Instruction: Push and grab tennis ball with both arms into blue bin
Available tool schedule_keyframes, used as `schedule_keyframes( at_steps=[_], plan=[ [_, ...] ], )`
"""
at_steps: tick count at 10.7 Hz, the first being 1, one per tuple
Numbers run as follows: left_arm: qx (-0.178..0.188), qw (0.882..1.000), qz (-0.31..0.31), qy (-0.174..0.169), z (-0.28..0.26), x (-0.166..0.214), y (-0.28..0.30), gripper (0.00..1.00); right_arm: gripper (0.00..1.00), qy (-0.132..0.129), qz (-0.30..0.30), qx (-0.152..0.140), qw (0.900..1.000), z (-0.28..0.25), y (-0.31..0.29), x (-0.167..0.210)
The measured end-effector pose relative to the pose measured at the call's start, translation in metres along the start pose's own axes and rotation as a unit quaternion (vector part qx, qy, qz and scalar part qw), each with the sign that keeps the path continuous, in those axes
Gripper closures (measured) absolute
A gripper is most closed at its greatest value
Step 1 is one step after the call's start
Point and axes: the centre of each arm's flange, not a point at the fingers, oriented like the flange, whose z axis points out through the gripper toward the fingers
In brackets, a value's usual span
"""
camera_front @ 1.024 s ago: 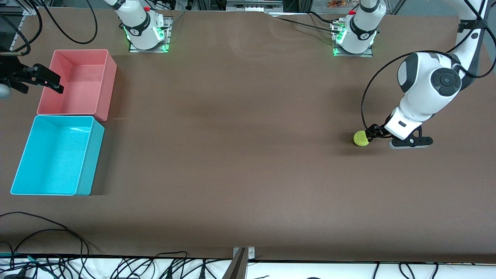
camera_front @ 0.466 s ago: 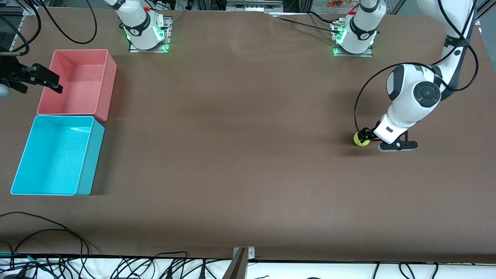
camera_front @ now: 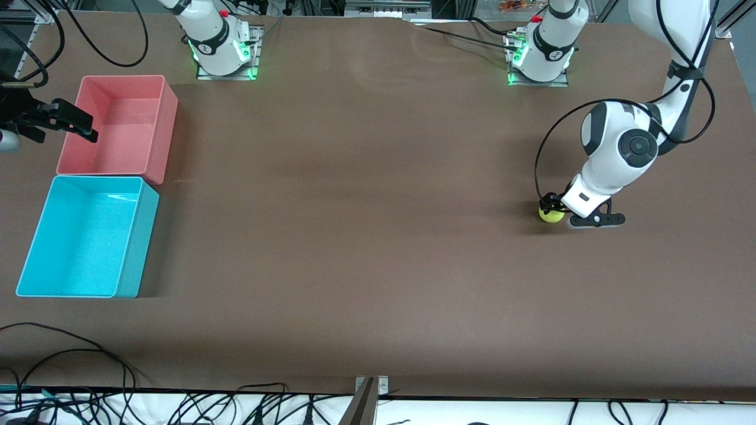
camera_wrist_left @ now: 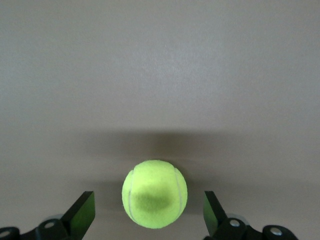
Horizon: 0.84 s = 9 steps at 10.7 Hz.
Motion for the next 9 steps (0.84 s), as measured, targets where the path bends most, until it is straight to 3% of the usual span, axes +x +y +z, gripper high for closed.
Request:
schedule_keyframes(
  at_steps=[1, 3, 4, 7, 9],
  plan=[
    [0.0, 1.0, 0.006, -0.002, 0.003, -0.002, 0.003, 0.11, 0.0, -0.001, -0.001, 0.0, 1.0, 0.0, 0.0, 0.0],
    [0.001, 0.999, 0.043, -0.007, 0.007, -0.007, 0.009, 0.34, 0.0, -0.001, -0.002, 0.0, 1.0, 0.001, 0.0, -0.001],
    [0.001, 0.998, 0.069, -0.009, 0.009, -0.009, 0.009, 0.35, 0.0, -0.002, -0.002, 0.0, 1.0, 0.002, 0.0, -0.001],
    [-0.001, 0.994, 0.106, -0.008, 0.009, -0.01, 0.013, 0.04, 0.0, -0.004, -0.003, 0.0, 1.0, 0.003, -0.001, -0.001],
    [-0.003, 0.993, 0.121, -0.007, 0.008, -0.011, 0.023, 0.0, 0.0, -0.004, -0.004, 0.0, 1.0, 0.003, -0.001, -0.001]
  ],
)
